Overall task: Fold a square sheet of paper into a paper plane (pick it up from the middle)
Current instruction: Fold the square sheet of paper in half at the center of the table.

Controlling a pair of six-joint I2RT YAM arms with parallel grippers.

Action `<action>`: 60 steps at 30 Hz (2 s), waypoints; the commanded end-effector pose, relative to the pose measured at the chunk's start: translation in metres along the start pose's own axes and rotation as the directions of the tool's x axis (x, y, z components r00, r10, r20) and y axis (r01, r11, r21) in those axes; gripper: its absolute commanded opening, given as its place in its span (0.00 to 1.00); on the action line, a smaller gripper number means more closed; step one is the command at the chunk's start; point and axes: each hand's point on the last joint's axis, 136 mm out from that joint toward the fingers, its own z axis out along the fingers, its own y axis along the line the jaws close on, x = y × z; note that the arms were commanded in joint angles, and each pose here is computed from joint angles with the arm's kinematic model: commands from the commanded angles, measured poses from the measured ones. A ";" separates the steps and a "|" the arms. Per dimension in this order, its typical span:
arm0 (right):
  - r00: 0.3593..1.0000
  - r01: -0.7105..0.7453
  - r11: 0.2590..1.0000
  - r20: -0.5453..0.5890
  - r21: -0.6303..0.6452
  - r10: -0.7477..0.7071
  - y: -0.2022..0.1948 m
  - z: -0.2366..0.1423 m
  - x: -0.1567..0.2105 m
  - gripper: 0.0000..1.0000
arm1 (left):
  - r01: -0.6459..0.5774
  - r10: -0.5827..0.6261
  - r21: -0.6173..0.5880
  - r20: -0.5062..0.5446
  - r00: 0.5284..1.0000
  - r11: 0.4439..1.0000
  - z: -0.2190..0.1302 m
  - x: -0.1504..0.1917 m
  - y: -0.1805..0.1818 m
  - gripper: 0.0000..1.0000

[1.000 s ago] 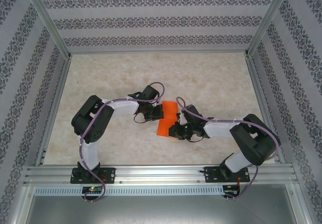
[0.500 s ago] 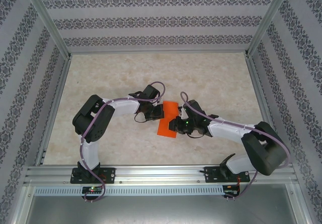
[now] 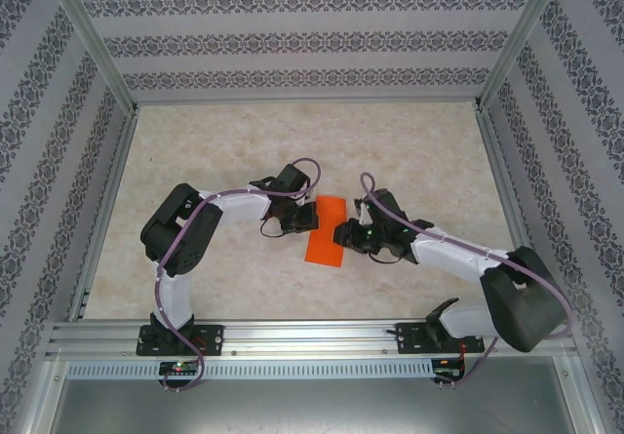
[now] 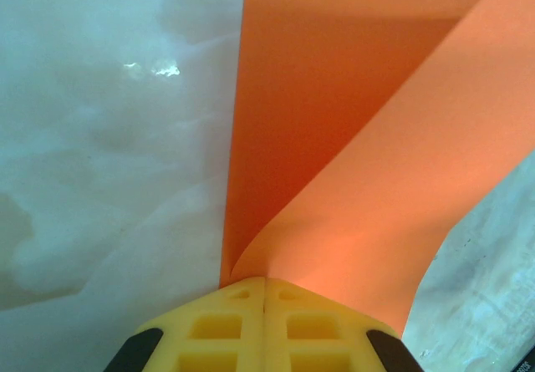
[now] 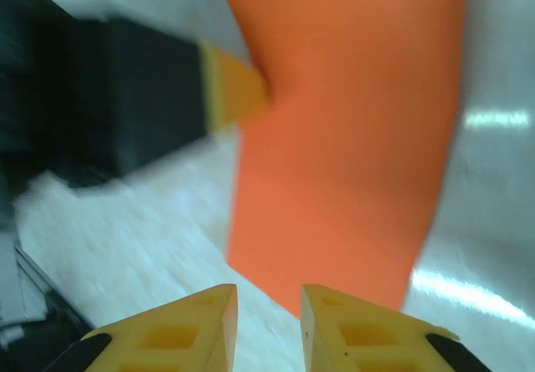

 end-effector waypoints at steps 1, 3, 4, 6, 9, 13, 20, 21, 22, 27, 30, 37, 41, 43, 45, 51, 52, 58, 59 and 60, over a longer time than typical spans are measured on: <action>0.994 0.039 0.999 0.107 -0.027 -0.036 0.005 -0.005 -0.039 0.27 | 0.022 -0.039 -0.176 -0.092 0.995 0.984 0.021 0.032 0.051 0.00; 0.999 -0.021 0.997 0.028 -0.070 0.023 0.003 0.004 -0.044 0.22 | 0.018 -0.036 -0.172 -0.100 0.994 0.985 0.020 0.033 0.049 0.00; 0.999 -0.034 0.997 0.017 -0.076 0.035 0.001 0.010 -0.045 0.21 | 0.015 -0.033 -0.174 -0.099 0.995 0.985 0.020 0.033 0.049 0.00; 0.999 -0.046 0.993 -0.006 -0.107 0.046 0.000 0.022 -0.043 0.21 | 0.012 -0.030 -0.181 -0.095 0.995 0.983 0.019 0.030 0.048 0.00; 0.995 -0.071 0.994 -0.073 -0.078 0.066 -0.009 0.038 -0.036 0.20 | 0.007 -0.024 -0.185 -0.094 0.995 0.983 0.018 0.028 0.047 0.00; 0.992 -0.097 0.995 -0.077 0.040 0.100 -0.046 0.046 -0.022 0.18 | 0.007 -0.026 -0.187 -0.097 0.995 0.982 0.018 0.029 0.048 0.00; 0.975 -0.154 0.984 -0.144 0.089 0.166 -0.071 0.051 0.006 0.20 | -0.002 -0.020 -0.197 -0.110 0.994 0.980 0.018 0.032 0.051 0.00; 0.978 -0.150 0.987 -0.137 0.066 0.158 -0.062 0.048 0.000 0.21 | -0.002 -0.020 -0.198 -0.110 0.994 0.980 0.018 0.032 0.051 0.00; 0.982 -0.141 0.989 -0.123 0.040 0.145 -0.050 0.044 -0.009 0.21 | -0.001 -0.022 -0.198 -0.113 0.993 0.980 0.018 0.033 0.052 0.00; 0.998 -0.051 0.998 -0.047 -0.044 0.049 0.002 0.021 -0.054 0.19 | -0.001 -0.022 -0.200 -0.115 0.993 0.980 0.019 0.034 0.053 0.00; 0.999 -0.034 0.999 -0.028 -0.023 0.033 0.001 0.023 -0.070 0.17 | -0.003 -0.020 -0.199 -0.117 0.993 0.980 0.019 0.033 0.052 0.00; 0.993 -0.080 0.997 -0.091 0.000 0.080 -0.027 0.051 -0.060 0.14 | -0.008 -0.017 -0.195 -0.123 0.992 0.981 0.020 0.032 0.050 0.00; 0.986 -0.122 0.990 -0.101 0.074 0.129 -0.060 0.063 -0.046 0.14 | -0.009 -0.016 -0.203 -0.123 0.992 0.979 0.019 0.033 0.052 0.00; 0.982 -0.146 0.985 -0.105 0.097 0.156 -0.073 0.067 -0.039 0.14 | -0.011 -0.016 -0.207 -0.129 0.992 0.978 0.019 0.034 0.054 0.00; 0.978 -0.157 0.982 -0.119 0.107 0.170 -0.077 0.071 -0.035 0.15 | -0.014 -0.013 -0.209 -0.130 0.991 0.978 0.019 0.035 0.055 0.00; 0.989 -0.126 0.992 -0.078 0.010 0.127 -0.038 0.053 -0.061 0.16 | -0.017 -0.013 -0.220 -0.132 0.991 0.975 0.020 0.037 0.058 0.00; 0.992 -0.110 0.994 -0.063 -0.005 0.110 -0.029 0.046 -0.069 0.16 | -0.017 -0.012 -0.220 -0.132 0.991 0.975 0.020 0.037 0.058 0.00; 0.997 -0.059 0.998 -0.048 0.013 0.059 -0.020 0.038 -0.093 0.16 | -0.020 -0.009 -0.221 -0.129 0.992 0.975 0.020 0.035 0.058 0.00; 0.996 -0.070 0.997 -0.055 0.020 0.071 -0.025 0.041 -0.093 0.16 | -0.020 -0.009 -0.221 -0.130 0.991 0.975 0.020 0.035 0.057 0.00; 0.994 -0.085 0.996 -0.060 0.020 0.086 -0.029 0.046 -0.092 0.15 | -0.020 -0.009 -0.218 -0.130 0.991 0.976 0.020 0.035 0.057 0.00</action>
